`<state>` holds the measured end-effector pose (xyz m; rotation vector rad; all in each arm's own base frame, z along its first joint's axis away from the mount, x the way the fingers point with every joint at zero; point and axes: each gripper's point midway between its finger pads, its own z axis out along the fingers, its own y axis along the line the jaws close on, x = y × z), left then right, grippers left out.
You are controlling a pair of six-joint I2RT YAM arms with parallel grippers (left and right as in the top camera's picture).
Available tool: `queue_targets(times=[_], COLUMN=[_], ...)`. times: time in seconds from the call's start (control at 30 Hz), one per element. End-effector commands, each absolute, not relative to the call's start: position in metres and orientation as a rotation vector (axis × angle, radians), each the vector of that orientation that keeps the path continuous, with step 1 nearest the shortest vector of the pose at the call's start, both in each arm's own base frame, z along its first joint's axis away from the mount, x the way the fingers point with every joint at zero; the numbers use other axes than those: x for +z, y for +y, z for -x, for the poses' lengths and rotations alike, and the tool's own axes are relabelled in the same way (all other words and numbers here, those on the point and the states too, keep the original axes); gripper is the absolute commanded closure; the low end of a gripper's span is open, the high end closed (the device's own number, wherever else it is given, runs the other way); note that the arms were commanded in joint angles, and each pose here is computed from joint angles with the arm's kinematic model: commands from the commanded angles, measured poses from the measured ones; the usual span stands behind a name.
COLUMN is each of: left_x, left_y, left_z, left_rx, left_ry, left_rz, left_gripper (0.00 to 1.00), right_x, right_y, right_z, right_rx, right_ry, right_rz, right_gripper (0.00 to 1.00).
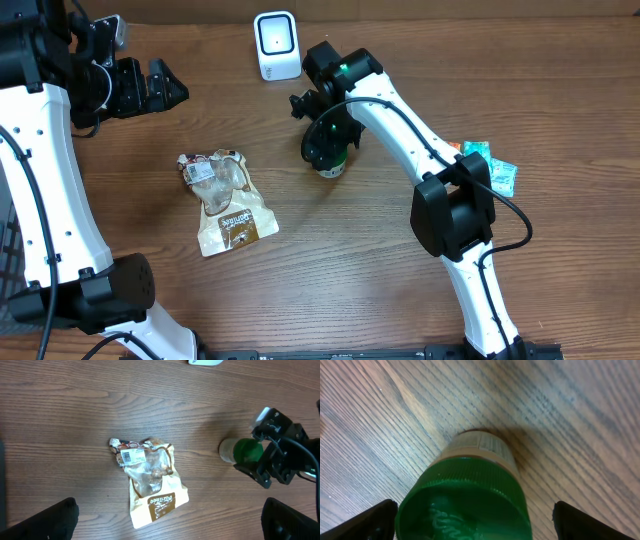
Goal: Scan the item barcode
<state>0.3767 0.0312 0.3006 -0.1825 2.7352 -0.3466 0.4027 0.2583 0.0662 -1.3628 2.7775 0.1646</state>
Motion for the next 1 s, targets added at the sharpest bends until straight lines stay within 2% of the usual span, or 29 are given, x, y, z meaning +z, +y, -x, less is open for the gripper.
queue_targets(times=[0.0, 0.23, 0.37, 0.4, 0.57, 0.67, 0.73, 0.83, 0.93, 0.97], left_x=[0.308, 0.308, 0.308, 0.308, 0.308, 0.308, 0.308, 0.308, 0.308, 0.308], left_y=[0.027, 0.027, 0.027, 0.027, 0.027, 0.027, 0.027, 0.027, 0.027, 0.027], left_z=[-0.376, -0.376, -0.376, -0.376, -0.376, -0.376, -0.376, -0.376, -0.376, -0.376], left_rx=[-0.348, -0.348, -0.348, -0.348, -0.348, -0.348, -0.348, -0.348, -0.348, -0.348], left_ry=[2.713, 2.713, 2.713, 2.713, 2.713, 2.713, 2.713, 2.713, 2.713, 2.713], left_rz=[0.144, 0.144, 0.144, 0.144, 0.144, 0.144, 0.144, 0.144, 0.144, 0.144], left_gripper=[0.01, 0.00, 0.00, 0.00, 0.01, 0.00, 0.01, 0.00, 0.00, 0.00], right_x=[0.069, 0.069, 0.069, 0.069, 0.069, 0.069, 0.068, 0.069, 0.070, 0.070], right_y=[0.260, 0.260, 0.260, 0.260, 0.261, 0.256, 0.254, 0.260, 0.267, 0.266], right_z=[-0.400, -0.400, -0.400, -0.400, -0.400, -0.401, -0.402, -0.408, -0.415, -0.417], right_rx=[0.185, 0.186, 0.188, 0.190, 0.197, 0.168, 0.155, 0.182, 0.193, 0.172], right_ry=[2.772, 2.779, 2.832, 2.856, 2.995, 3.093, 3.136, 3.111, 3.067, 3.054], right_rz=[1.364, 1.355, 1.245, 1.195, 0.838, 0.454, 0.060, -0.154, -0.177, -0.176], right_gripper=[0.09, 0.29, 0.43, 0.45, 0.46, 0.49, 0.48, 0.47, 0.23, 0.11])
